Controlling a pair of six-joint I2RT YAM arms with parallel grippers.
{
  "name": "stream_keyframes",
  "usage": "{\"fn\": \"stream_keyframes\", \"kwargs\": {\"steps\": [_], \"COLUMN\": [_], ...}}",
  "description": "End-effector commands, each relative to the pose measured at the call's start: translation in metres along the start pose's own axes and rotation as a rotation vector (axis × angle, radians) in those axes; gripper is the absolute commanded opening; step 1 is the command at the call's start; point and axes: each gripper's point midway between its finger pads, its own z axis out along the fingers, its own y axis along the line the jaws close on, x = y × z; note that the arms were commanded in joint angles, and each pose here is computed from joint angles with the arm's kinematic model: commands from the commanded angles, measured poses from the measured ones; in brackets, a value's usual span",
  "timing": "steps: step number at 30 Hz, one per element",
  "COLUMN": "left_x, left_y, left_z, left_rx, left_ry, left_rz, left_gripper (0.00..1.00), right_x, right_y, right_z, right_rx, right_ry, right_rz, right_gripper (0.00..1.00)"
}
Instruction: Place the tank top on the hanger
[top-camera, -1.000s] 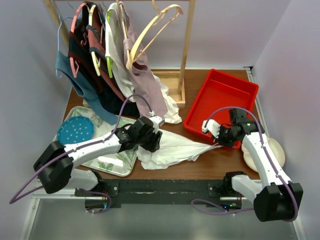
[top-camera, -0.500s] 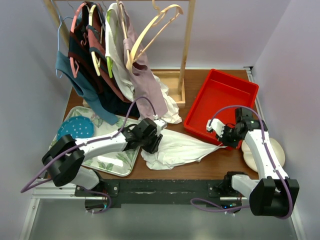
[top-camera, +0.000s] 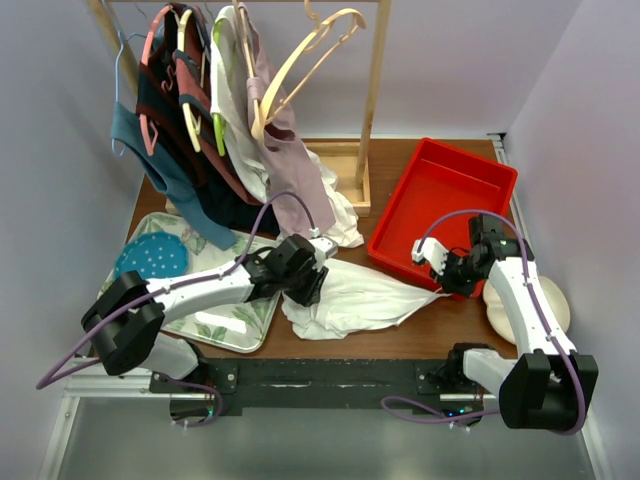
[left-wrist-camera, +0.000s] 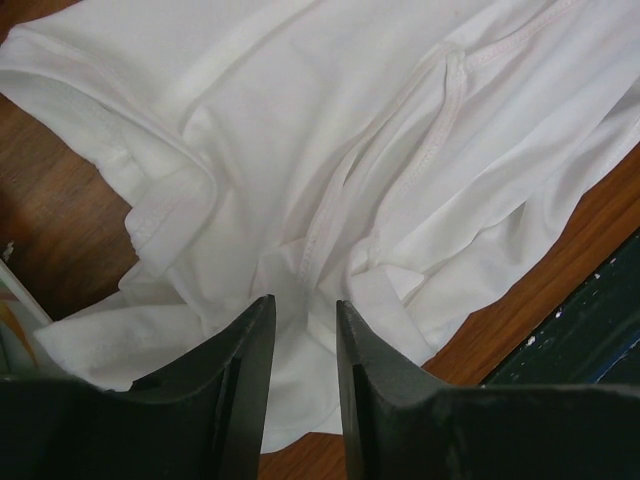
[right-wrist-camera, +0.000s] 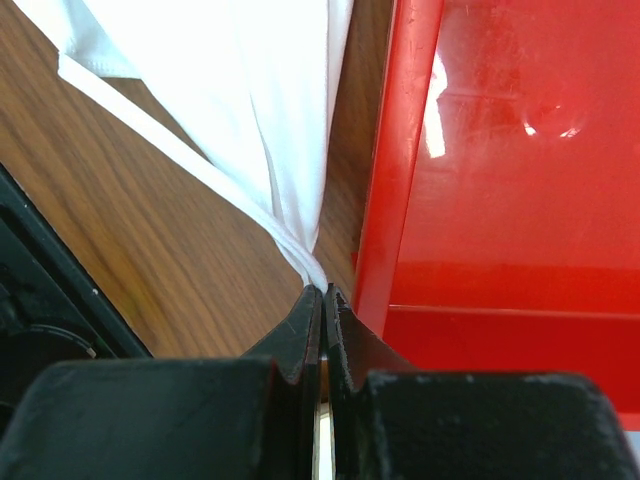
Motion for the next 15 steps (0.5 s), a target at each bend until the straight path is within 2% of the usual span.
{"fn": "stream_keyframes", "kwargs": {"steps": [1,4,12,15], "left_x": [-0.016,-0.008,-0.001,-0.001], "left_y": [-0.011,-0.007,-0.002,-0.005], "left_z": [-0.003,0.004,0.015,0.015], "left_rx": [0.032,0.02,0.003,0.015], "left_ry": [-0.034,-0.003,0.03,0.029], "left_rz": [0.005,0.004,0.005,0.008], "left_gripper": [0.33,0.31,0.35,0.15], "right_x": [-0.009,-0.008,-0.01,-0.01], "right_y": [-0.002,-0.002,-0.001,-0.001], "right_z": [-0.004,-0.005,-0.005,-0.005], "right_rx": [-0.007,-0.005,-0.01,-0.014], "right_ry": [-0.034,-0.033,-0.04,-0.041], "right_rz": [-0.009,-0.012,-0.008,-0.009], "right_gripper": [0.0,0.0,0.0,0.0]}}
